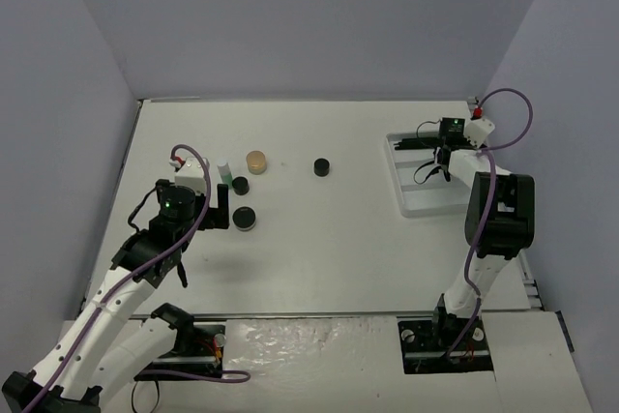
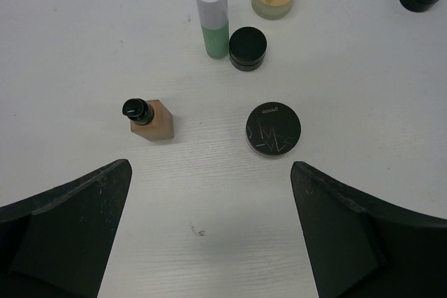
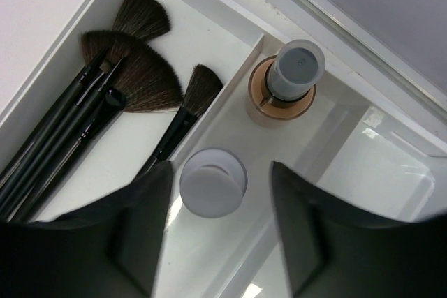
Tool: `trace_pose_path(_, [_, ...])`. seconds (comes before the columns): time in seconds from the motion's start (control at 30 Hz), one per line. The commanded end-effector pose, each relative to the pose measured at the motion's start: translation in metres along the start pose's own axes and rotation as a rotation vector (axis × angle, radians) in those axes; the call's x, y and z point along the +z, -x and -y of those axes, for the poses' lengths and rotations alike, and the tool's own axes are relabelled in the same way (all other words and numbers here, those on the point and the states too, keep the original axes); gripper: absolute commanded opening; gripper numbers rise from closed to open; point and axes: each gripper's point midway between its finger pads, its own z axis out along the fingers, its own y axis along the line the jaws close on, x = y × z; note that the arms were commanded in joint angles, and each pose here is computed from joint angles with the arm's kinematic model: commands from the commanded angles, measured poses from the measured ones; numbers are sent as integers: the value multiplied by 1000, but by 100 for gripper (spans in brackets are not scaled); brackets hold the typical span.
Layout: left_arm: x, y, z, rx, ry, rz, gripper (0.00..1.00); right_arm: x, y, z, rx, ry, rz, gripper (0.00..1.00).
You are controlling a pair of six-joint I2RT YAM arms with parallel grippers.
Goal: Organize the makeup
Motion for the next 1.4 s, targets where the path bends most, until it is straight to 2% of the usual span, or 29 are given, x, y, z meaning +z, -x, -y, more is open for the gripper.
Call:
trace_pose_path(0.0, [-6, 32, 1, -33, -6, 90, 97, -12, 38, -8, 69, 18, 72, 67])
trace_pose_path(0.3, [-7, 30, -10, -87, 67, 74, 97, -66, 46, -18, 63, 149, 35, 81])
trace_pose_path(0.57, [8, 21, -31, -192, 242, -25, 97, -151, 64, -23, 64, 363, 54, 100])
trace_pose_path(0.8, [44, 21, -51, -269, 298, -114, 97, -226, 82, -21, 15, 569, 151, 100])
trace_pose_path(1.07, [96, 2, -65, -276, 241, -246, 94, -262, 69, -12, -19, 712, 165, 100])
trace_pose_path(1.37, [123, -24, -69, -278, 131, -370, 88, -281, 51, -16, -68, 788, 155, 100])
